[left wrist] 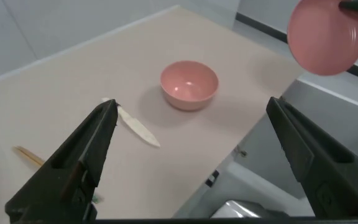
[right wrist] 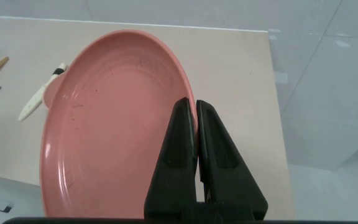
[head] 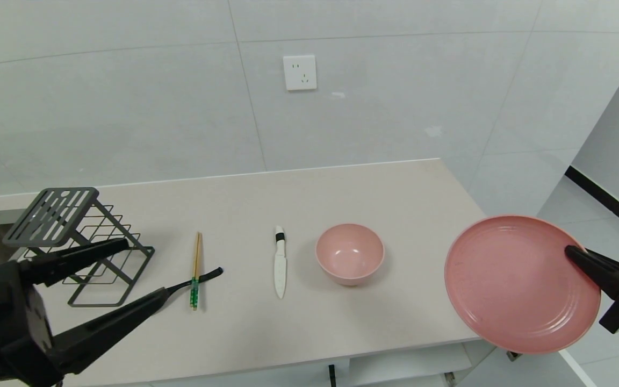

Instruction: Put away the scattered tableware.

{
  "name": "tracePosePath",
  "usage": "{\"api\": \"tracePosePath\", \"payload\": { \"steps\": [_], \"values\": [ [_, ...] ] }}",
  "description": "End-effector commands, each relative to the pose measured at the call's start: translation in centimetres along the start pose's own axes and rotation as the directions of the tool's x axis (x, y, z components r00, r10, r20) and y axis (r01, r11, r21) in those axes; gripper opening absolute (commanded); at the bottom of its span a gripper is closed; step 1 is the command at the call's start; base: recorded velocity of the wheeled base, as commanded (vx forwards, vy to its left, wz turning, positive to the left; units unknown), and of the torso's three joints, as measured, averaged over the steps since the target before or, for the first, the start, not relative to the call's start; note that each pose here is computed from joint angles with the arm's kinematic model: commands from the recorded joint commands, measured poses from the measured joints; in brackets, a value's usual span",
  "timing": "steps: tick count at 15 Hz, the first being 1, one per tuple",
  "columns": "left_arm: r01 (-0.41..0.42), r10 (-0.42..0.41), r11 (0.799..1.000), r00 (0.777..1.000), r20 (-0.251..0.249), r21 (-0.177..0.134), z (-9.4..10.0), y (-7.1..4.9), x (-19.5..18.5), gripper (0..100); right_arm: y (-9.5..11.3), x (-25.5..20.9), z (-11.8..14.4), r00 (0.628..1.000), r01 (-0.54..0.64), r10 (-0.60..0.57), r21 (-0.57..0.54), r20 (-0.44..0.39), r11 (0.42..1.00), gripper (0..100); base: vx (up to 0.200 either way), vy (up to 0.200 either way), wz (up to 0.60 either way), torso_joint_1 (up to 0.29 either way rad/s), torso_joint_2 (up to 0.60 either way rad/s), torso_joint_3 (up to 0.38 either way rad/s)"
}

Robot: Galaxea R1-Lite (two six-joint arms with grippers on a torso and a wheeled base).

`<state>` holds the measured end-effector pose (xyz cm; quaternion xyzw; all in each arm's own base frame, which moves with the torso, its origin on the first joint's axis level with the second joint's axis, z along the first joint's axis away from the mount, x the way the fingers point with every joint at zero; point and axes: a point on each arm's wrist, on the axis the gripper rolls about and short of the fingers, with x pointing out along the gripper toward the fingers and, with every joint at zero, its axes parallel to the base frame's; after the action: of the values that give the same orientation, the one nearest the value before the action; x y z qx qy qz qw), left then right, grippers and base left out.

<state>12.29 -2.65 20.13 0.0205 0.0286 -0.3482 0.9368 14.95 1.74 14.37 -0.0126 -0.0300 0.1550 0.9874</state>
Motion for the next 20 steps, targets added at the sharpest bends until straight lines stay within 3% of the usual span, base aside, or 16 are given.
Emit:
{"api": "tracePosePath", "payload": {
  "steps": [1,5,8,10,12,15,17,19,20],
  "values": [
    [0.065,-0.068,0.997,0.993,-0.100,-0.039,-1.6,0.9,2.7,100,0.0,0.1,-0.1,1.000,0.000,0.000,0.001,-0.006,1.000,0,0.000,0.000,0.00,0.000,0.00,0.000],
    [0.095,-0.095,0.995,0.988,-0.122,-0.010,-2.1,2.2,5.8,100,-0.1,0.5,-0.7,0.999,-0.002,0.002,0.011,-0.046,1.000,0,0.000,0.000,0.00,0.000,0.00,0.000],
    [0.110,-0.112,0.994,0.982,-0.149,-0.022,-2.6,2.0,7.1,100,-0.1,0.5,-0.7,0.999,0.000,0.001,0.011,-0.046,1.000,0,0.000,0.000,0.00,0.000,0.00,0.000],
    [0.136,-0.133,0.991,0.982,-0.133,0.011,-2.0,1.9,8.4,100,-0.1,0.5,-0.7,0.999,-0.002,0.002,0.010,-0.048,1.000,0,0.000,0.000,0.00,0.000,0.00,0.000],
    [0.103,-0.098,0.994,0.987,-0.125,0.034,-0.9,1.6,10.2,100,-0.1,0.5,-0.8,0.999,-0.002,0.002,0.011,-0.049,1.000,0,0.000,0.000,0.00,0.000,0.00,0.000],
    [0.094,-0.090,0.995,0.984,-0.156,0.019,-1.3,2.0,13.8,100,-0.1,0.5,-0.7,0.999,0.000,0.001,0.011,-0.046,1.000,0,0.000,0.000,0.00,0.000,0.00,0.000],
    [0.057,-0.063,0.997,0.985,-0.163,-0.041,-1.3,2.1,15.8,100,-0.1,0.4,-0.6,0.999,0.001,-0.001,0.010,-0.042,1.000,0,0.000,0.000,0.00,0.000,0.00,0.000],
    [0.068,-0.099,0.977,0.985,-0.144,-0.203,-0.5,1.0,17.4,100,-0.1,0.4,-0.6,0.999,0.002,-0.001,0.012,-0.037,1.000,0,0.000,0.000,0.00,0.000,0.00,0.000],
    [0.059,-0.098,0.970,0.983,-0.155,-0.236,-0.8,0.9,18.0,100,-0.1,0.4,-0.5,0.999,0.002,-0.001,0.014,-0.036,1.000,0,0.000,0.000,0.00,0.000,0.00,0.000]
  ]
}}
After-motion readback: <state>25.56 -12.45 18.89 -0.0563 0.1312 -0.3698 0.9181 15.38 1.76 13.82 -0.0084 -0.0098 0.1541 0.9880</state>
